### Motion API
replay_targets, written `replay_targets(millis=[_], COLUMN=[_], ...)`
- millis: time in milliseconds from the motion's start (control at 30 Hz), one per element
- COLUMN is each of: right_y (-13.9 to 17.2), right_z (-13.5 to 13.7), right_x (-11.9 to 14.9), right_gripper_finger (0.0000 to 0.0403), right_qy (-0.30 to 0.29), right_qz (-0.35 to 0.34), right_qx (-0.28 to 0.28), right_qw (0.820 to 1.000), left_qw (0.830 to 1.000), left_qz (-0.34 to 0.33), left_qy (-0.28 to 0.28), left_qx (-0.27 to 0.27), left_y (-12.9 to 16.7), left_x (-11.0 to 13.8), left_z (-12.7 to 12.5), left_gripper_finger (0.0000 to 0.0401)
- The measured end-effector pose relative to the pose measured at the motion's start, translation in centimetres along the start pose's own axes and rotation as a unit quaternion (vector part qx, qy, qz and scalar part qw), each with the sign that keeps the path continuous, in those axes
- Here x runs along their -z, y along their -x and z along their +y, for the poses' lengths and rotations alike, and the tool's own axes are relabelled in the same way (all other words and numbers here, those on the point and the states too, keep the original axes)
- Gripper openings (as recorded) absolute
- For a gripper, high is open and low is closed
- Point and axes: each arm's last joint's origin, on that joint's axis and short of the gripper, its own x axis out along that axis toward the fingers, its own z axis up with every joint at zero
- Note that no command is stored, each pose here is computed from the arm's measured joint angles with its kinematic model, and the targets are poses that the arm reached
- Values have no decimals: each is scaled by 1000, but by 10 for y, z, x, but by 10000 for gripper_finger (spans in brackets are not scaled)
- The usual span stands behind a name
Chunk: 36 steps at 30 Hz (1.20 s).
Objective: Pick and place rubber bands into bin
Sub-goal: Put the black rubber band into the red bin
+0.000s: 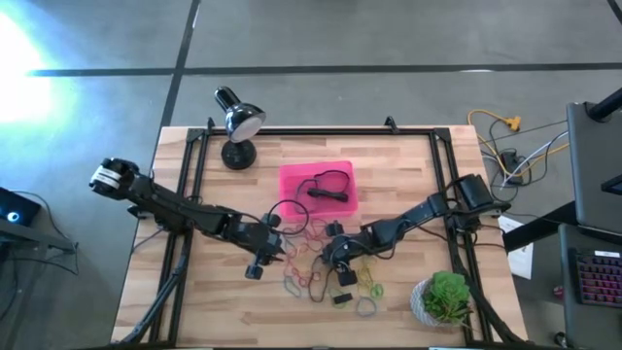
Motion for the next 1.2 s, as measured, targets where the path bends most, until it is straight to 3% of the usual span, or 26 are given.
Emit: replay_targets(millis=[267,600,800,967,1200], right_y=[11,9,7,7,7], right_z=[2,-2,-4,-4,-4], right_x=[-11,-7,-4,-1,0], right_gripper_finger=[58,128,145,129,50], right_qy=[17,16,10,9,7], right_qz=[-25,-5,2,13,18], right_qx=[-4,34,36,35,30], right_qw=[1000,999,999,999,999], left_qw=[1000,1000,1000,1000,1000], left_qz=[0,-1,-4,-4,-4], left_qy=[0,-1,-1,-1,-1], left_qx=[0,-2,-2,-2,-4], left_y=[0,-1,-1,-1,-1], left_x=[0,2,1,1,2], left_z=[0,0,0,0,0], left_gripper_finger=[76,76,76,76,76])
